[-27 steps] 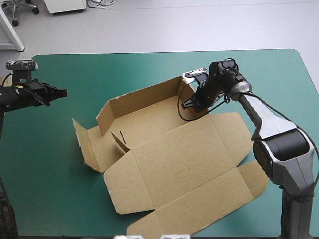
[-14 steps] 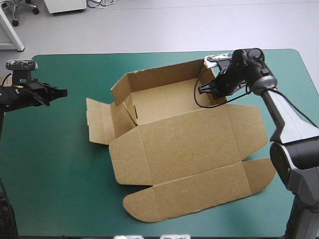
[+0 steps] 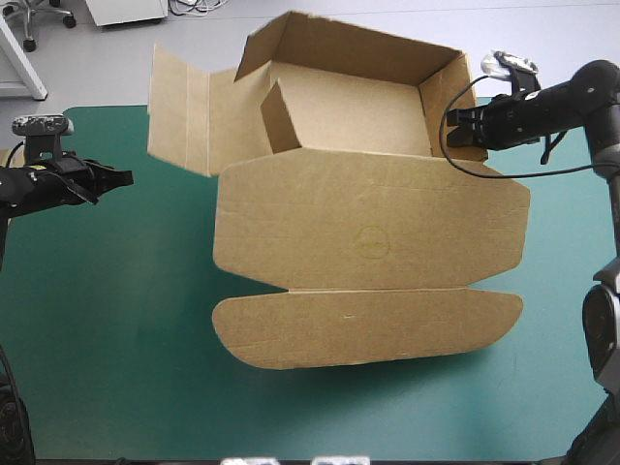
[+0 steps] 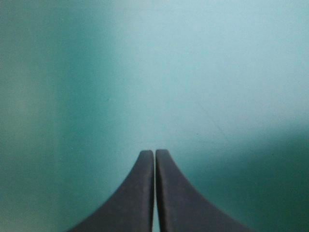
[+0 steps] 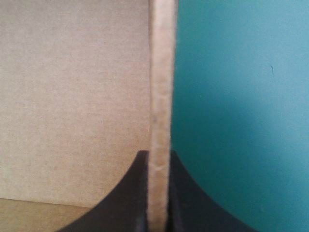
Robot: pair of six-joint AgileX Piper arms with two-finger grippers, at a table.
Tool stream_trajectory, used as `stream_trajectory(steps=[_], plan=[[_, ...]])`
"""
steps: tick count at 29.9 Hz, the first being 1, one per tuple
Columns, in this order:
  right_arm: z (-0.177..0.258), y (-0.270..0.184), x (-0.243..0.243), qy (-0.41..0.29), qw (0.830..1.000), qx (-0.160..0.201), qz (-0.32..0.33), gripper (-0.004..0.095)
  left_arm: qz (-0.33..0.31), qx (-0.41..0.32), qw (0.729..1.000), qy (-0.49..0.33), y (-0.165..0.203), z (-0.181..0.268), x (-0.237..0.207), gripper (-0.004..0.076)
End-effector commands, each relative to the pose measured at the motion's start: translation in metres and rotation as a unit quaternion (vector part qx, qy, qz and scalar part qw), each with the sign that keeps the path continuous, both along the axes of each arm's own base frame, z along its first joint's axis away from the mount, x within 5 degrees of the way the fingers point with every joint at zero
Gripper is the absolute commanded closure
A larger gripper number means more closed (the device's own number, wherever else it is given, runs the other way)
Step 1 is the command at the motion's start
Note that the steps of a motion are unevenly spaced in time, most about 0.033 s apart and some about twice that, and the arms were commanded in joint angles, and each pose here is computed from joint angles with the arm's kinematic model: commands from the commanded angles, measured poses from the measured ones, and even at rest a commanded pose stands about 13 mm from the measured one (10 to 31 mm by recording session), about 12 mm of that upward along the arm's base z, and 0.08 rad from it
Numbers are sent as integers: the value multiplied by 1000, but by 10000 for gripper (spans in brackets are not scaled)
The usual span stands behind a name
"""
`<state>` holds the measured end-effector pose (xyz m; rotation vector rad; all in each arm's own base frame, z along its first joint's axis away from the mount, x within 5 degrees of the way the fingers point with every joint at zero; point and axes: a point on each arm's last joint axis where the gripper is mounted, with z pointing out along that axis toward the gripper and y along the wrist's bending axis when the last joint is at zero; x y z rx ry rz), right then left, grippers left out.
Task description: Fold the box
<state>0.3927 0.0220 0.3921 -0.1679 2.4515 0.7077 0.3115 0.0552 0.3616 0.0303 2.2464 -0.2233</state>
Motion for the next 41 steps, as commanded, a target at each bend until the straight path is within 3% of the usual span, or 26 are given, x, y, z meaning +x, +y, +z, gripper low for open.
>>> stream_trajectory(steps=[1, 6, 10, 21, 35, 41], plan=[[40, -8, -20, -63, 997, 53, 4, 925, -7, -31, 998, -51, -7, 23, -5, 719], [36, -9, -20, -65, 996, 54, 12, 925, -53, -91, 993, -59, -19, 27, -7, 719], [41, -5, -21, -79, 993, 87, 29, 926, -98, -146, 982, -71, -30, 33, -9, 719], [51, 0, -28, -92, 990, 103, 37, 925, -177, -231, 952, -92, -44, 38, -7, 719], [84, 13, -59, -133, 982, 119, 56, 925, -213, -337, 912, -100, -43, 18, 22, 719], [80, 48, -64, -124, 982, 94, 103, 925, -228, -365, 895, -119, -45, 23, 21, 719]])
